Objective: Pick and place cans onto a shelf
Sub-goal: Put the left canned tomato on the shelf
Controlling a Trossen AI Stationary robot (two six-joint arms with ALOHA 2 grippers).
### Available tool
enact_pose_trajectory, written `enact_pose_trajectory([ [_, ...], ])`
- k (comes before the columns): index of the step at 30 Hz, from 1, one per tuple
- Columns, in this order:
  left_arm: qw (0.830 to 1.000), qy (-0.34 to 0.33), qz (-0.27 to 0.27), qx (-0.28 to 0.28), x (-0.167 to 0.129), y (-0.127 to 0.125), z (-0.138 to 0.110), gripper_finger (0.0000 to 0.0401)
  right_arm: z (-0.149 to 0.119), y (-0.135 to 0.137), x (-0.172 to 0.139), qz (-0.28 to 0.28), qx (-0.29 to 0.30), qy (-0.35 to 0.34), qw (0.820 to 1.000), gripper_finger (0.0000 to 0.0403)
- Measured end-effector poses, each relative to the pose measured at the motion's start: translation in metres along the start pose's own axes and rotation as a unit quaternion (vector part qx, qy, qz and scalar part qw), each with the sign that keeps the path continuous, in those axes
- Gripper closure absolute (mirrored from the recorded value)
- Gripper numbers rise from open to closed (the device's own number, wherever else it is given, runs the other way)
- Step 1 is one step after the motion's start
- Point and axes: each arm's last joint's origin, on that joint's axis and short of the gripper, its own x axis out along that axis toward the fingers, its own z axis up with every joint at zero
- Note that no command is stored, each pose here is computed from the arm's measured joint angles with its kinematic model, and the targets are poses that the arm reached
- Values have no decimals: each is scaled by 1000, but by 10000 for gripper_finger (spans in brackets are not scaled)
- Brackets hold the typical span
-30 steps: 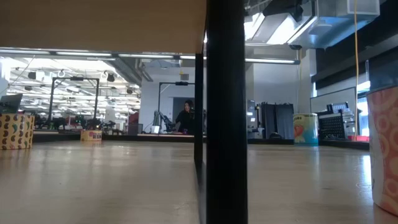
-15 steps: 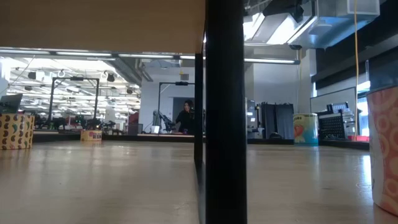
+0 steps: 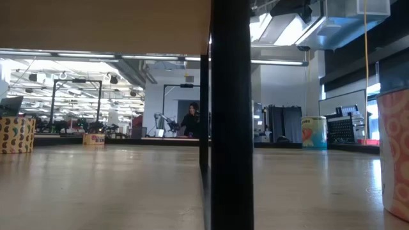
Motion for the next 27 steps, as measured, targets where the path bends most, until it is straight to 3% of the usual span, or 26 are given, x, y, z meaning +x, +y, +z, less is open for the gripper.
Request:
enact_pose_trajectory([
  [17, 1000, -5, -27, -6, -14, -1, 2, 354, 0, 0, 0, 0, 0, 0, 1000, 399],
  [27, 998, -61, -22, -22, -19, 2, 12, 370, 0, 0, 0, 0, 0, 0, 1000, 399],
])
